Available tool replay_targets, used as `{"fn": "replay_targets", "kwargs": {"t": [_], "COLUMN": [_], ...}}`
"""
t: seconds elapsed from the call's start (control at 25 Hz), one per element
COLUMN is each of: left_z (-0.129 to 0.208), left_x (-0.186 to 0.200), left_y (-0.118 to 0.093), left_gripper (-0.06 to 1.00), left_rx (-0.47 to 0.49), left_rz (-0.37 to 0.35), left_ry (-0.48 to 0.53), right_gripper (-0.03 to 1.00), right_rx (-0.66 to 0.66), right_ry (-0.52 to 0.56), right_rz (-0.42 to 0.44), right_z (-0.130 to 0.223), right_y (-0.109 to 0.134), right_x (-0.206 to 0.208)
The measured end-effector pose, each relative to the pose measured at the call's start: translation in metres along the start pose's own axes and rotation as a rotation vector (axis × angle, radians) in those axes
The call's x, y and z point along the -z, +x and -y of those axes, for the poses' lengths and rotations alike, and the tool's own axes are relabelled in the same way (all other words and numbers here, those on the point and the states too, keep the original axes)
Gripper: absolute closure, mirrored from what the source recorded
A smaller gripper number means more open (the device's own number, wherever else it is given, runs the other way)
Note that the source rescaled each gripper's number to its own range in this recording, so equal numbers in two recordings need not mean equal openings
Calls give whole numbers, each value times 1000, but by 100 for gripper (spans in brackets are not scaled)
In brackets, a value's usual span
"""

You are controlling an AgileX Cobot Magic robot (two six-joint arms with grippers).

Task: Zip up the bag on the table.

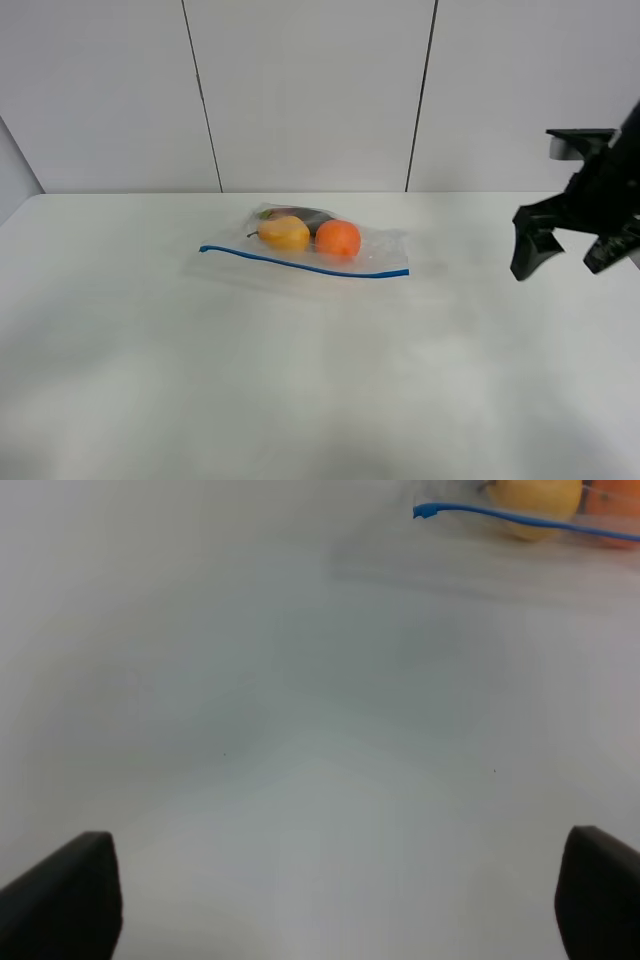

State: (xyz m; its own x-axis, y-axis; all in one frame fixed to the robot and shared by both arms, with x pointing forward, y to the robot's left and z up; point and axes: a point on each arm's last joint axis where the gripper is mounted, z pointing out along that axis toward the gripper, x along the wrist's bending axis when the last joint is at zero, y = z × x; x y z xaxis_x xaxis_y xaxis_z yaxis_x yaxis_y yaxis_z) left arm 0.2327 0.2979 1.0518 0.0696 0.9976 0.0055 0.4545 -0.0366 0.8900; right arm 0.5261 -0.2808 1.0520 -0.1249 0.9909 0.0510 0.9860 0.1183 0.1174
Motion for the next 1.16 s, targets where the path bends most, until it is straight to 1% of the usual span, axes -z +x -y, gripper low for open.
{"fn": "replay_targets", "kwargs": {"t": [0.08,0.2,0.24,0.36,0.44,0.6,0.76,0.96,1.04,1.16], "left_z": [0,0,0,0,0,0,0,0,0,0], "left_x": [0,0,0,0,0,0,0,0,0,0], "left_y": [0,0,0,0,0,0,0,0,0,0], "left_gripper": [-6,-6,-6,-6,-6,-6,-6,-6,-6,-6], "left_rx": [0,0,0,0,0,0,0,0,0,0], "left_rz": [0,0,0,0,0,0,0,0,0,0], "left_ry": [0,0,0,0,0,0,0,0,0,0], "right_gripper": [-3,-3,-3,-3,-3,-3,-3,-3,-3,-3], "right_rx": [-1,1,2,6,11,22,35,38,37,29], "right_ry": [9,-15,-38,-190,-326,-559,-783,-971,-1007,-1010], "right_rz": [-1,1,3,17,28,47,63,72,73,69], "right_z": [36,89,107,149,175,221,254,282,288,289], "right_y": [3,7,9,12,14,17,20,23,23,23], "right_x": [3,8,9,10,12,15,28,34,34,34]}}
